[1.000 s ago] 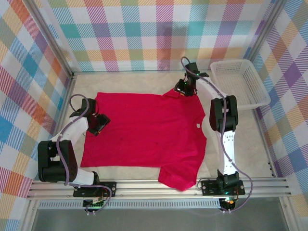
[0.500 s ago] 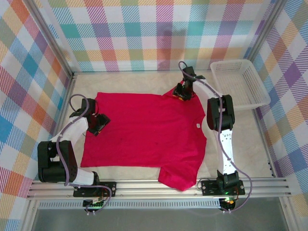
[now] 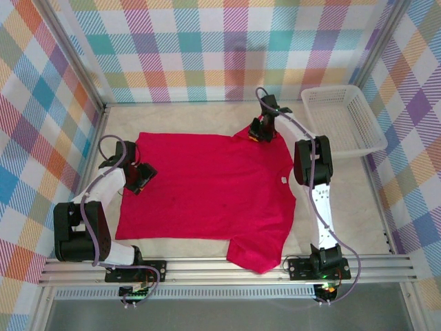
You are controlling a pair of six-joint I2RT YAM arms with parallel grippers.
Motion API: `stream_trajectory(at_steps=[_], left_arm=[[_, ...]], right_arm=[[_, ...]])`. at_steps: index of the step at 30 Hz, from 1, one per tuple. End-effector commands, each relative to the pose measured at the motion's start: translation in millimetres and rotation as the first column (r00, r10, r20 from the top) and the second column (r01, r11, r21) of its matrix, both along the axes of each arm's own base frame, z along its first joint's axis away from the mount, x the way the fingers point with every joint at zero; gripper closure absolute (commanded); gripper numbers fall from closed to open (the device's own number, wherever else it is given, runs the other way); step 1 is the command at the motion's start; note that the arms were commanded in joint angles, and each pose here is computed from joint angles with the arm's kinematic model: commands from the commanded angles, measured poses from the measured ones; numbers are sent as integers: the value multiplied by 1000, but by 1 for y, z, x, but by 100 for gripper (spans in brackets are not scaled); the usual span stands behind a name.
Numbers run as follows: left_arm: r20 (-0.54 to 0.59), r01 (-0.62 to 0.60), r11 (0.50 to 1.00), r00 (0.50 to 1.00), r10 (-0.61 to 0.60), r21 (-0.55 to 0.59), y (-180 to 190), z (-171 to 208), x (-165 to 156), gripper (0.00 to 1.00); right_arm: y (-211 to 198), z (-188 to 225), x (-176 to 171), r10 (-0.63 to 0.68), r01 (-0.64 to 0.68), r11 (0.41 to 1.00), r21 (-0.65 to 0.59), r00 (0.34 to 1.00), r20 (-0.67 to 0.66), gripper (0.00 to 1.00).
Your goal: Fold the inside-out t-shirt
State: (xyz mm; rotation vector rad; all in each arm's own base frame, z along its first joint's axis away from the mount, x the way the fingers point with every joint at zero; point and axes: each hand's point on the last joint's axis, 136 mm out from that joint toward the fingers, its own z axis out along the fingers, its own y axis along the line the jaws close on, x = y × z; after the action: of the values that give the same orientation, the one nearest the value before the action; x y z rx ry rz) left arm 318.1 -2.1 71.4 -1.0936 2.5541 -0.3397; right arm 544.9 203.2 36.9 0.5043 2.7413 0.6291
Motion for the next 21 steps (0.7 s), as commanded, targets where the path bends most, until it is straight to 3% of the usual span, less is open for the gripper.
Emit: stream_trajectory(at_steps=[1, 6, 9, 14, 17, 18, 19, 20, 21], left_arm=[[-15, -4, 1000, 1000, 4, 4, 7, -4, -5, 37], [-7, -5, 1000, 1000, 5, 1, 7, -3, -3, 37], [-10, -4, 1000, 1000, 4, -1, 7, -4, -3, 37], [-15, -4, 1000, 1000, 4, -10, 5, -7, -4, 37], [6, -32, 999, 999, 32, -42, 2, -9, -5, 37], [21, -38, 998, 999, 40, -57, 0, -8, -5, 37], [33, -42, 997, 998, 44, -71, -2, -8, -6, 37], [41, -46, 996, 998, 49, -76, -3, -6, -8, 37], [45, -49, 996, 998, 52, -74, -2, -4, -9, 37]], right_arm=[[4, 6, 2, 7, -7, 1000, -18, 1000, 1, 98], [6, 33, 9, 14, -13, 1000, -28, 998, 59, 100], [12, 63, 24, 11, -9, 1000, -9, 987, 161, 100], [26, 110, 79, -23, 2, 998, 55, 919, 393, 100], [54, 119, 112, 2, -87, 984, 153, 874, 485, 99], [63, 123, 116, 20, -130, 974, 183, 862, 506, 83], [69, 126, 116, 25, -156, 965, 213, 858, 513, 59], [72, 126, 112, 30, -169, 957, 237, 866, 499, 40], [73, 126, 108, 40, -179, 952, 248, 876, 480, 33]])
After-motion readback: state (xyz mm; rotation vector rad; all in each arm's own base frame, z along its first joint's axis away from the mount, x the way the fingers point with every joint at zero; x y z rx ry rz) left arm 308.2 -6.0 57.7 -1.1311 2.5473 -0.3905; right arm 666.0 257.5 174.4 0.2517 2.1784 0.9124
